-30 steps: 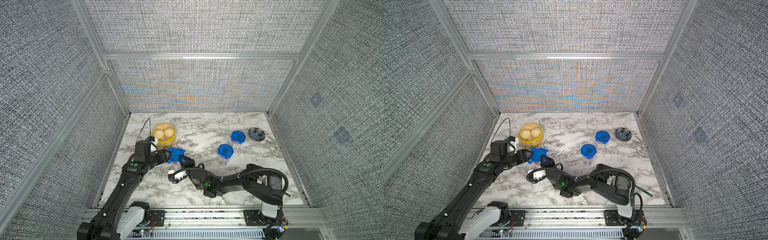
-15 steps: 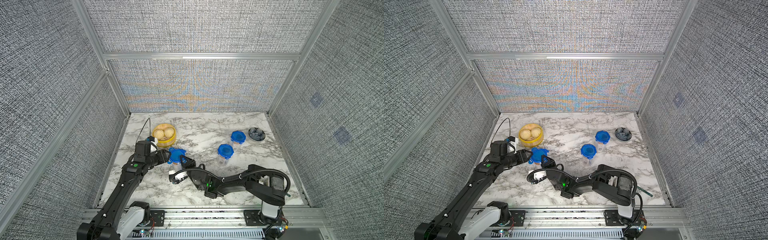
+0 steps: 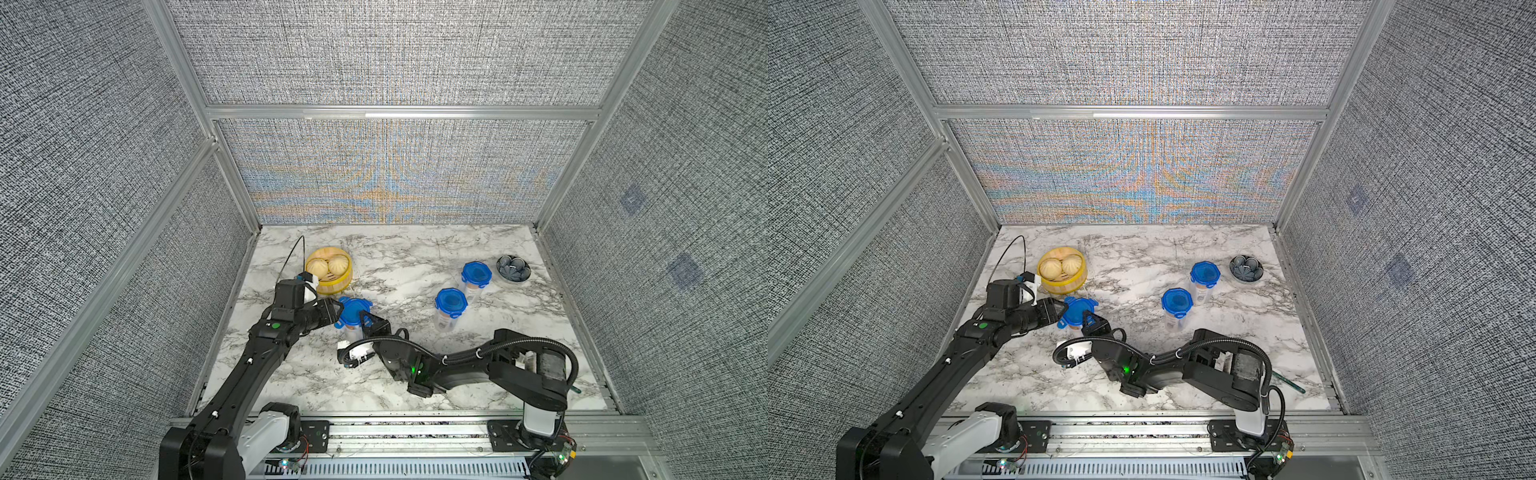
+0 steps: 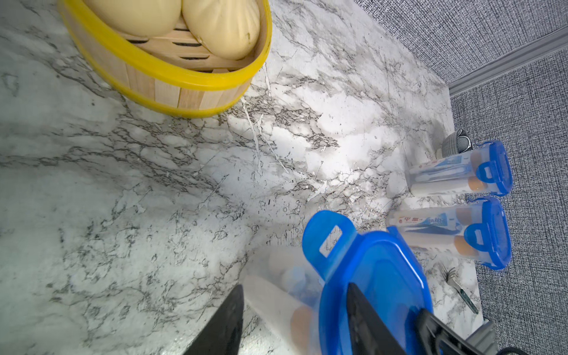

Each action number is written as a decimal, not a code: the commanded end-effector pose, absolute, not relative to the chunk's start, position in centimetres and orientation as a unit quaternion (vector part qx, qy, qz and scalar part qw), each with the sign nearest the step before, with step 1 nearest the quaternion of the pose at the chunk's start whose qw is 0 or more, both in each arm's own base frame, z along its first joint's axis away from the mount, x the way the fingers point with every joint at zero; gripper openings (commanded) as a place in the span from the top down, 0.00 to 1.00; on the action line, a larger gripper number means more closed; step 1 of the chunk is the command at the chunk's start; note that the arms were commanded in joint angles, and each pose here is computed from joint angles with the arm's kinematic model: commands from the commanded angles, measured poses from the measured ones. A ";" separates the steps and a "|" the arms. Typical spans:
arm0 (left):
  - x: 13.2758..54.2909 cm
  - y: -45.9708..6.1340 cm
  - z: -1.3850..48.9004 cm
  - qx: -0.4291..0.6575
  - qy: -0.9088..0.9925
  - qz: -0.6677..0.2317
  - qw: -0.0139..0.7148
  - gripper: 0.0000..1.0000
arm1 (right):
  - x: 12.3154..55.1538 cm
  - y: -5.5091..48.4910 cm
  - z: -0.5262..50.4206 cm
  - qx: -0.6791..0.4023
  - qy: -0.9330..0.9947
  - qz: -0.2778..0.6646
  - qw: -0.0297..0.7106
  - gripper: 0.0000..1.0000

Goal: Pack away toiletry kits
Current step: Close the lid on the container.

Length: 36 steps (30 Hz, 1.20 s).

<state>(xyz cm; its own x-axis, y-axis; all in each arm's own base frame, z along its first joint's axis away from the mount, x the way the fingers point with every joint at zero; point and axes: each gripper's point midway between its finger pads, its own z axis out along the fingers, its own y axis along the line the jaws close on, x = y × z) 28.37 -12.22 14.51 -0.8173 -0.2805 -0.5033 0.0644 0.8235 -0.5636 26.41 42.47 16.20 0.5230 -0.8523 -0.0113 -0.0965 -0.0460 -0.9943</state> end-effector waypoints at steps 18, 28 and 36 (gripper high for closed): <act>27.3 -11.8 13.5 -0.054 0.923 -0.267 0.273 0.71 | 26.5 41.8 17.0 -0.635 0.369 -0.318 0.599 0.71; 27.3 -12.5 14.2 -0.038 0.919 -0.277 0.278 0.71 | 26.4 40.6 17.3 -0.629 0.374 -0.321 0.602 0.62; 27.3 -13.4 14.9 -0.015 0.915 -0.290 0.281 0.70 | 26.7 38.5 17.9 -0.610 0.423 -0.282 0.608 0.52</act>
